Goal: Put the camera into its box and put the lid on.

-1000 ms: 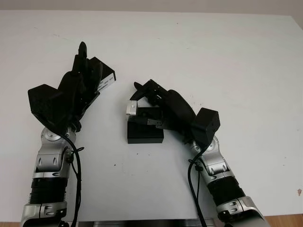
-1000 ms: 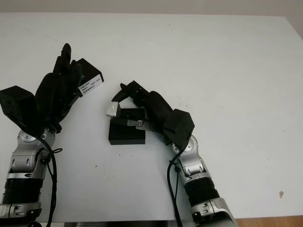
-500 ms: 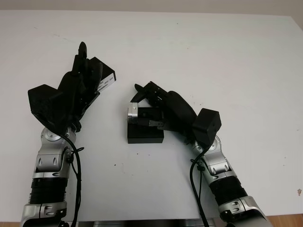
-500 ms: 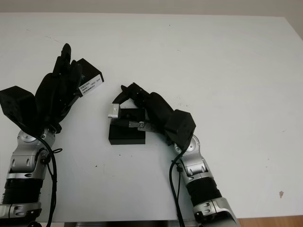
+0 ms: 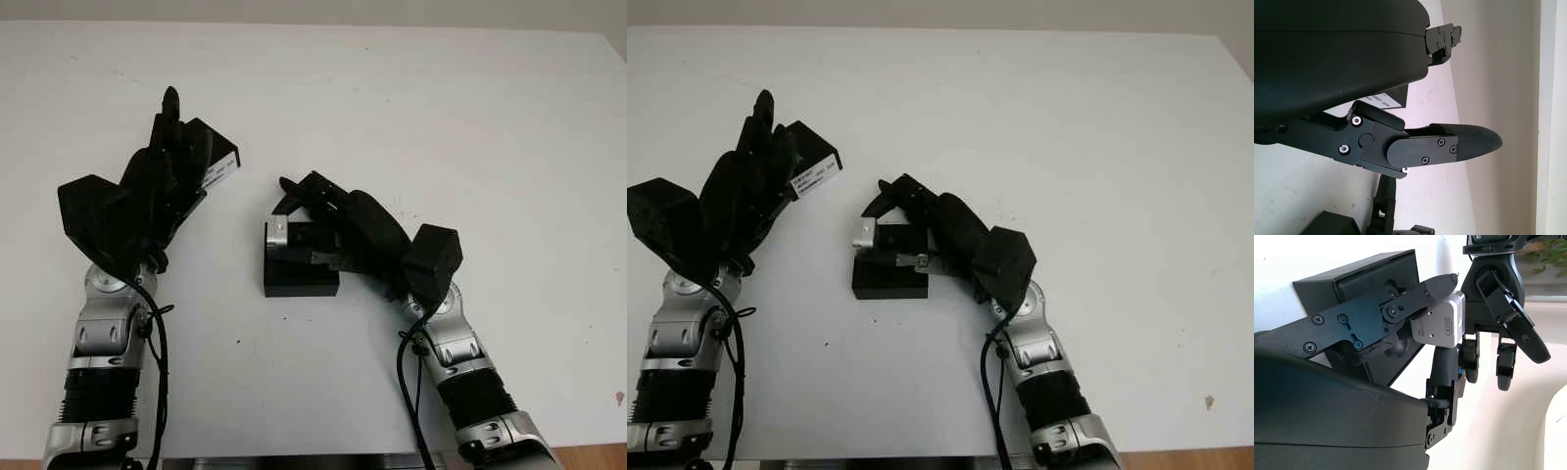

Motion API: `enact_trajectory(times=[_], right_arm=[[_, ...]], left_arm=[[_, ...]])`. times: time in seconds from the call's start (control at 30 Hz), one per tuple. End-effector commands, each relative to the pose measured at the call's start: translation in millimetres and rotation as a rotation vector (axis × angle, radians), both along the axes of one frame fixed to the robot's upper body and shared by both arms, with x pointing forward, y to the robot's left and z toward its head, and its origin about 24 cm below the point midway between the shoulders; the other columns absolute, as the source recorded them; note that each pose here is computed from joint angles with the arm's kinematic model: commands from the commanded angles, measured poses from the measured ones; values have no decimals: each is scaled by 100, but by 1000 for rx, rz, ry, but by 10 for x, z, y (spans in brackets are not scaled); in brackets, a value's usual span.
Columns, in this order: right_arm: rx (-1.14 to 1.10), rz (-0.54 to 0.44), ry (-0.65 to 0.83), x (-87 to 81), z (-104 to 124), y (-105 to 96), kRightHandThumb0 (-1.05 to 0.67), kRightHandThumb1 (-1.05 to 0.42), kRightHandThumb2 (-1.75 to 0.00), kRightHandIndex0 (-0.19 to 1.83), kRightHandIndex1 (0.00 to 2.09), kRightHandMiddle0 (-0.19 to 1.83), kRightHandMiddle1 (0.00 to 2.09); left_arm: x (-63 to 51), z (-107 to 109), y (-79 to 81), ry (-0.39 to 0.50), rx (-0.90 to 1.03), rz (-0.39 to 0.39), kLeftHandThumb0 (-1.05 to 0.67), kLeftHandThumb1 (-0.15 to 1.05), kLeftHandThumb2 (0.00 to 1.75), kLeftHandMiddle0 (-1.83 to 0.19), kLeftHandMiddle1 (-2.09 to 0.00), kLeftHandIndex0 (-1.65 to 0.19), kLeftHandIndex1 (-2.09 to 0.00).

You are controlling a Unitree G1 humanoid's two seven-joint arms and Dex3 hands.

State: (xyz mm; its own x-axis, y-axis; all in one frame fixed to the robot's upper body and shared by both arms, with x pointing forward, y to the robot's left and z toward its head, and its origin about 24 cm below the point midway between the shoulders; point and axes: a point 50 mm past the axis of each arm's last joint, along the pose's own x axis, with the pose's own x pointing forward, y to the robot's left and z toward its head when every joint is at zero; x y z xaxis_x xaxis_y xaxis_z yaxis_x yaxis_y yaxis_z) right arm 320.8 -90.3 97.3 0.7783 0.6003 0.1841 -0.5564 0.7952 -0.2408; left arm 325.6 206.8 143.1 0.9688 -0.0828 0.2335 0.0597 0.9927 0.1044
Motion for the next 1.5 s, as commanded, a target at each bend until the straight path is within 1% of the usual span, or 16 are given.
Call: enact_trajectory(times=[0.0,0.9,1.2,1.47], right_arm=[[0,-4,4,-26,-14,-26,-53,-95,-5,16,6,40,162],[-2,-10,10,-37,-33,-54,-51,-95,-5,16,5,39,163],[-3,-6,9,-65,-17,-59,-50,-95,-5,17,6,39,163],[15,8,34,-91,-34,-55,-53,-95,-5,15,5,39,166]], left_arm=[[-25,-28,20,3,14,5,-73,105,48,19,0,19,0],[-17,-19,25,-9,17,4,-74,105,49,19,0,19,0],[-19,-17,22,-7,12,3,-74,105,49,19,0,19,0],[-19,-11,16,-10,16,4,-73,105,49,19,0,19,0]])
